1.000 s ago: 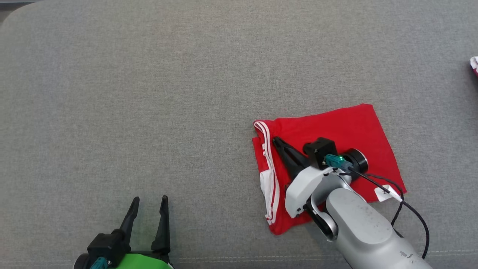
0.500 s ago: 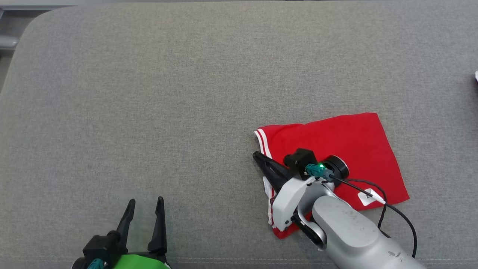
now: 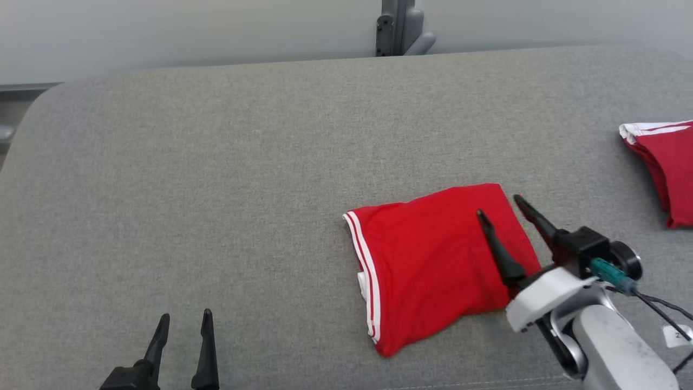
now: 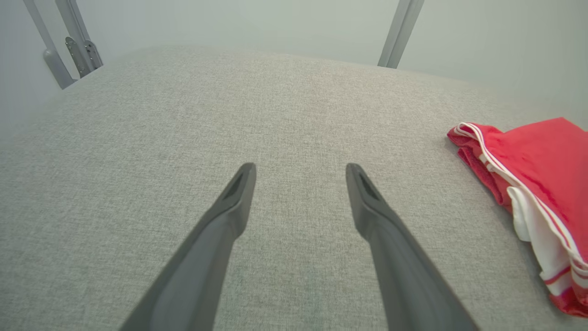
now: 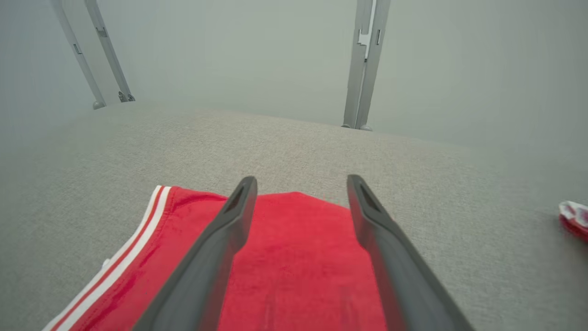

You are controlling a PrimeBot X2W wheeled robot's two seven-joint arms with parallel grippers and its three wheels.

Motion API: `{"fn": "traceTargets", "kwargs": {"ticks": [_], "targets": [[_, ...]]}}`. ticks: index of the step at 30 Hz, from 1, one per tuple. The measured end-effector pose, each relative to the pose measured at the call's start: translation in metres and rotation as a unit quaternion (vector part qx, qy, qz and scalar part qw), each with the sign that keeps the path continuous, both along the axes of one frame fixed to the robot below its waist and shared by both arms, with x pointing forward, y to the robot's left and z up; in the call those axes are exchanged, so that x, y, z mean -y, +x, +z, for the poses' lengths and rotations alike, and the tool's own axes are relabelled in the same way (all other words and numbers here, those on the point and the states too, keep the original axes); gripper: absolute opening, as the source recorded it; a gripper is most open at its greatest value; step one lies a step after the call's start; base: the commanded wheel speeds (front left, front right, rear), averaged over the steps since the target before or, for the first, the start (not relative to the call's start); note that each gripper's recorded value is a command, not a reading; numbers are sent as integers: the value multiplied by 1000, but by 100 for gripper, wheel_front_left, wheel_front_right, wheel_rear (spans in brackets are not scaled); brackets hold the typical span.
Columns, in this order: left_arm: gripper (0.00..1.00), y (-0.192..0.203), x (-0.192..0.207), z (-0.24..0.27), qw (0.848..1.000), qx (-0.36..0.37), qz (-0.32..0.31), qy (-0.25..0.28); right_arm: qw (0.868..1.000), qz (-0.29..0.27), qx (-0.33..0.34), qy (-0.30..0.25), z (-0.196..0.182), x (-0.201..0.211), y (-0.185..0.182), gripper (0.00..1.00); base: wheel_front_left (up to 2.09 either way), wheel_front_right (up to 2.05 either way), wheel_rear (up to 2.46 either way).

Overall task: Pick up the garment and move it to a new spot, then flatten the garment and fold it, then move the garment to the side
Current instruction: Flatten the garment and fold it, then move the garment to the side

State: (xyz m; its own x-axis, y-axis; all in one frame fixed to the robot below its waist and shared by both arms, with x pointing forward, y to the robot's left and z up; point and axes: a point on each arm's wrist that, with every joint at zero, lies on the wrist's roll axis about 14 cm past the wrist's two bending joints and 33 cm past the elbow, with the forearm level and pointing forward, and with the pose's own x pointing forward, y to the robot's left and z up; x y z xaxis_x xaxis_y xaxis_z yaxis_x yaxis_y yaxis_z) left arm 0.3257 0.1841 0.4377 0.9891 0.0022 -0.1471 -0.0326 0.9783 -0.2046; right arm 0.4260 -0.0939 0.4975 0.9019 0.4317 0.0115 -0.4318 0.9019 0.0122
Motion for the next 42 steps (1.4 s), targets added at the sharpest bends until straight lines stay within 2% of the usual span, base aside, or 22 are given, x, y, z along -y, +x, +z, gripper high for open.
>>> {"fn": "traceTargets", "kwargs": {"ticks": [4,9,18,28,42], "targets": [[100,-1,6,8,1000,14,-14,4,997,-71,21,5,16,51,-17,100,0,0,0],[100,-5,4,17,999,30,-15,7,990,-137,30,19,26,90,-48,100,0,0,0],[100,-6,-8,11,1000,22,2,13,979,-202,4,6,-1,119,-76,100,0,0,0],[100,-14,-17,1,1000,6,13,8,979,-203,6,17,-2,107,-65,100,0,0,0],[100,-17,-17,1,1000,5,13,6,986,-167,5,16,-3,82,-58,100,0,0,0]]}}
